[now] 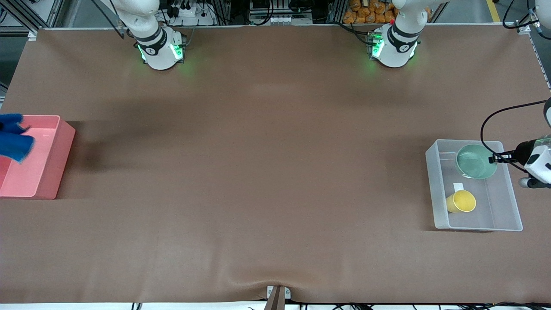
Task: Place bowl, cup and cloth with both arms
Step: 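Move the bowl into the clear bin while the right gripper carries cloth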
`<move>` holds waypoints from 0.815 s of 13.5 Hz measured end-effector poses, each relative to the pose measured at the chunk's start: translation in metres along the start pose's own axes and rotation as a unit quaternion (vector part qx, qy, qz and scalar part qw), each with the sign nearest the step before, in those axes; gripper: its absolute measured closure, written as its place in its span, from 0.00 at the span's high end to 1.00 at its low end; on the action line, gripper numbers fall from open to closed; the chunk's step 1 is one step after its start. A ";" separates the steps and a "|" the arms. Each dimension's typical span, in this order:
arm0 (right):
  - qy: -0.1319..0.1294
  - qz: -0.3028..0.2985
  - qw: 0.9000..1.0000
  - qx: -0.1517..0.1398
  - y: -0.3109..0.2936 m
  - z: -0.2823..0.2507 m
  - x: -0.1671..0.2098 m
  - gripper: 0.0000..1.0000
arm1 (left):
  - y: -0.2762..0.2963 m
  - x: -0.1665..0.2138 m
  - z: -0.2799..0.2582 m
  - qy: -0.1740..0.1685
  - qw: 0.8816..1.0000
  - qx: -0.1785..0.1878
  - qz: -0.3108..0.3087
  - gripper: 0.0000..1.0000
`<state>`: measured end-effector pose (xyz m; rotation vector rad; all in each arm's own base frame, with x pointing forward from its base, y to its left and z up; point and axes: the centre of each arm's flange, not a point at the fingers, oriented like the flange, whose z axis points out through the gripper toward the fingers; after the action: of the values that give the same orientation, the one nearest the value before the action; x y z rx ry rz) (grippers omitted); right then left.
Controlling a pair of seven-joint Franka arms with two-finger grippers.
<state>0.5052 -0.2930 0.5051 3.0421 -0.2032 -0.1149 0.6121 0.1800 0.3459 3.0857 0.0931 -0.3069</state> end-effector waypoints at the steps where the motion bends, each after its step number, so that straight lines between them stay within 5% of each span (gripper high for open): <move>1: -0.003 0.007 1.000 0.002 0.023 0.011 -0.005 0.05 | -0.002 0.003 0.008 -0.005 1.000 0.000 0.003 0.03; 11: -0.034 0.049 0.998 0.031 0.123 0.238 0.007 0.05 | -0.034 0.021 0.060 0.000 1.000 0.014 0.013 0.03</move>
<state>0.4769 -0.4360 0.2802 3.0845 -0.3678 -0.2080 0.6192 0.2127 0.2818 3.1109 0.0478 -0.3095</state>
